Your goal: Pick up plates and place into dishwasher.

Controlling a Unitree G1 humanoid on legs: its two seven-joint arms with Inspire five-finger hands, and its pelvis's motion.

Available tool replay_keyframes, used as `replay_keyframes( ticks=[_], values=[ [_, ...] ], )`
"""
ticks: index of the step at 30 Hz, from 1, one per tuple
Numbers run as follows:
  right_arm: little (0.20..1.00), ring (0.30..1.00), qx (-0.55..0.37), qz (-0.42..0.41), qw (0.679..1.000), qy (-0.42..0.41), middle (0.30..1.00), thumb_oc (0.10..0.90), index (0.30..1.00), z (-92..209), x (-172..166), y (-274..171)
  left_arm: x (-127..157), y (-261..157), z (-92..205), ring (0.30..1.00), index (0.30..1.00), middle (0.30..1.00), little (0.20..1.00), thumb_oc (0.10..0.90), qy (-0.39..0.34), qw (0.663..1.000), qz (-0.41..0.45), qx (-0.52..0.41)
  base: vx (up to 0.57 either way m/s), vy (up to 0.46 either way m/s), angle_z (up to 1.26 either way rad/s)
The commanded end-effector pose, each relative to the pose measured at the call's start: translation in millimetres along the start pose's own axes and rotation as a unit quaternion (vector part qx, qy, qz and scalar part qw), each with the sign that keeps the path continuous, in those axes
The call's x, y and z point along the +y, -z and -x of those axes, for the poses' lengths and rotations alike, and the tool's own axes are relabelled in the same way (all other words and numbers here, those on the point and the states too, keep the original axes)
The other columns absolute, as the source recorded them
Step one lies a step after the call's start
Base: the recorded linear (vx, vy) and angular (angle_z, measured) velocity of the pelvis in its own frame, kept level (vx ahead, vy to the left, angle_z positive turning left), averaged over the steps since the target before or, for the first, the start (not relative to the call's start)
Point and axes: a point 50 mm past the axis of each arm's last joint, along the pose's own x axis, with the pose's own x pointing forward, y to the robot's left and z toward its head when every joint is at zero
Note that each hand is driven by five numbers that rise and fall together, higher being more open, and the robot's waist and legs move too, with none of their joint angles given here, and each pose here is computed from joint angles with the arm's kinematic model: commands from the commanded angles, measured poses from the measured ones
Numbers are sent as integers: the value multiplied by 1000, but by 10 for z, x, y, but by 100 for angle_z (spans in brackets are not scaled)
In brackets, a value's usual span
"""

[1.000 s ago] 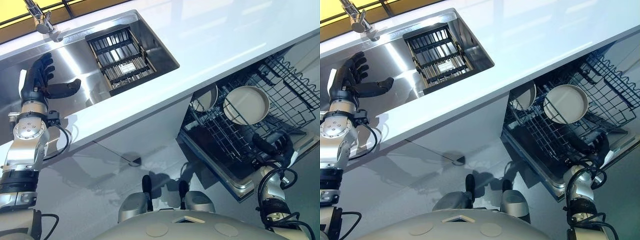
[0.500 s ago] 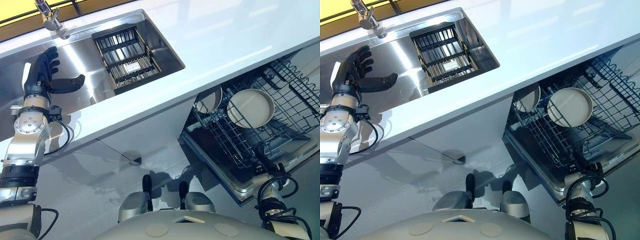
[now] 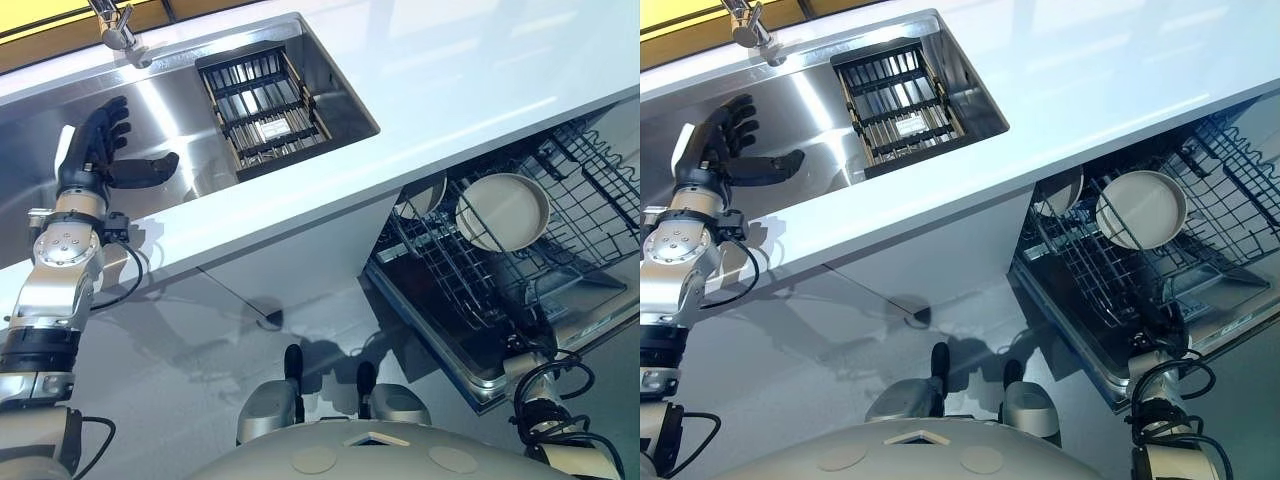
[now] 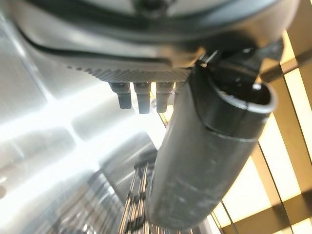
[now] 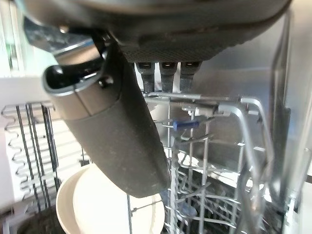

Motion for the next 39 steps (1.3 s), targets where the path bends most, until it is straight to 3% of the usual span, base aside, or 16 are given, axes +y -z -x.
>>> replay_keyframes(
  ticks=[1, 5, 6, 9, 10, 12, 14, 16, 21, 25, 30, 39],
  values=[
    [900, 900, -203, 16, 932, -300, 900, 800, 900, 172, 1448, -1125, 142, -882, -216, 900, 900, 900, 900, 800, -32, 982, -6, -185, -37, -6, 9],
    [900, 900, -284, 7, 868, -408, 900, 800, 900, 567, 2160, -1574, 56, -1055, -288, 900, 900, 900, 900, 800, -32, 976, 3, -215, -39, -6, 12],
    [900, 900, -289, 6, 863, -415, 900, 800, 900, 592, 2189, -1596, 55, -1062, -292, 900, 900, 900, 900, 800, -32, 976, 4, -217, -17, 4, 12],
    [900, 900, -360, -14, 809, -464, 900, 800, 900, 972, 2544, -1856, 12, -1067, -327, 900, 900, 900, 900, 800, -25, 975, 7, -223, 0, 15, 6],
    [900, 900, -363, -16, 807, -465, 900, 800, 900, 998, 2568, -1868, 8, -1064, -330, 900, 900, 900, 900, 800, -25, 975, 7, -223, 31, 37, 12],
    [900, 900, -423, -27, 766, -484, 900, 800, 900, 1332, 2773, -2030, -32, -1028, -353, 900, 900, 900, 900, 800, -21, 975, 11, -222, 69, 59, 11],
    [900, 900, -443, -20, 759, -477, 900, 800, 900, 1422, 2827, -2080, -31, -1017, -379, 900, 900, 900, 900, 800, -20, 975, 14, -220, 57, 64, 4],
    [900, 900, -438, 18, 788, -432, 900, 800, 900, 1327, 2811, -2032, -28, -1025, -394, 900, 900, 900, 900, 800, -20, 975, 19, -221, 49, 74, 8],
    [900, 900, -366, 98, 873, -307, 900, 800, 900, 780, 2371, -1713, 36, -977, -305, 900, 900, 900, 900, 800, -26, 973, 34, -226, 28, 61, 6],
    [900, 900, -294, 151, 920, -211, 900, 800, 900, 371, 1714, -1308, 30, -906, -179, 900, 900, 900, 900, 800, -26, 973, 48, -224, 20, 60, -16],
    [900, 900, -270, 191, 939, -89, 900, 800, 900, 198, 845, -978, 99, -722, -27, 900, 900, 900, 900, 800, -38, 976, 54, -206, -6, 38, -31],
    [900, 900, -272, 153, 950, -8, 900, 800, 900, 237, 98, -863, 382, -647, -63, 900, 900, 900, 900, 800, -88, 972, 90, -197, -90, 14, -36]
  ],
)
